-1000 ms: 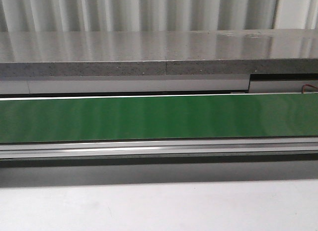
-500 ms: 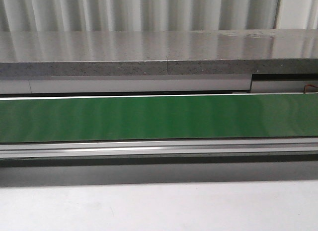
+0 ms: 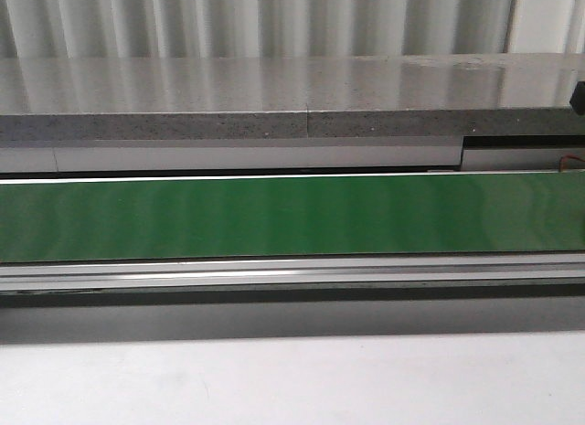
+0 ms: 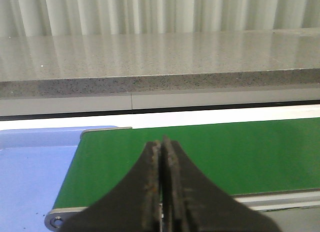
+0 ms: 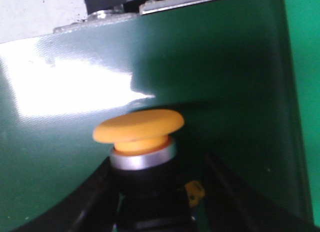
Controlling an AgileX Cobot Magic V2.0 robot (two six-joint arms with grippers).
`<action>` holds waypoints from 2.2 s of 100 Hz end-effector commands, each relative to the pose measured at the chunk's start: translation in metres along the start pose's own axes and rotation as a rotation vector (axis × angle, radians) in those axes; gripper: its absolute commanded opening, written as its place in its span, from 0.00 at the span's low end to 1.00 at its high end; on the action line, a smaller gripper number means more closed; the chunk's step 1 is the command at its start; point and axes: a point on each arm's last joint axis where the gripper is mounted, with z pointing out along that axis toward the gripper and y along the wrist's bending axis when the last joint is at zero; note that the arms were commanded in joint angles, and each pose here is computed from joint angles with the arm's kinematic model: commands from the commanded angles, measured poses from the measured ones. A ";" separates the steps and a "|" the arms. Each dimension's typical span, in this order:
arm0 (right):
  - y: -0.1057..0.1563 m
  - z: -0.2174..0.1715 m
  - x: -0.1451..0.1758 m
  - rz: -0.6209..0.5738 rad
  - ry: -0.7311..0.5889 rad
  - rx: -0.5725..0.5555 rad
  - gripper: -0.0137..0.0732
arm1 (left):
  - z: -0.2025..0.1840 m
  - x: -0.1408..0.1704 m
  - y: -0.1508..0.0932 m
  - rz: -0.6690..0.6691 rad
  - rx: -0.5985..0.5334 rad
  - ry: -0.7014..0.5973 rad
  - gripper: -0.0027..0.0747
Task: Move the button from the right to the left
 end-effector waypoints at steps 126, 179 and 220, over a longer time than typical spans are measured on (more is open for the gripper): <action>-0.013 -0.201 0.140 -0.215 -0.744 -0.086 0.90 | -0.002 -0.001 -0.001 -0.016 0.011 -0.094 0.01; -0.022 -0.187 0.200 -0.209 -0.879 -0.085 0.78 | -0.002 -0.001 -0.001 -0.016 0.011 -0.101 0.01; -0.022 -0.186 0.200 -0.209 -0.876 -0.085 0.08 | -0.002 -0.002 -0.001 -0.016 0.011 -0.105 0.01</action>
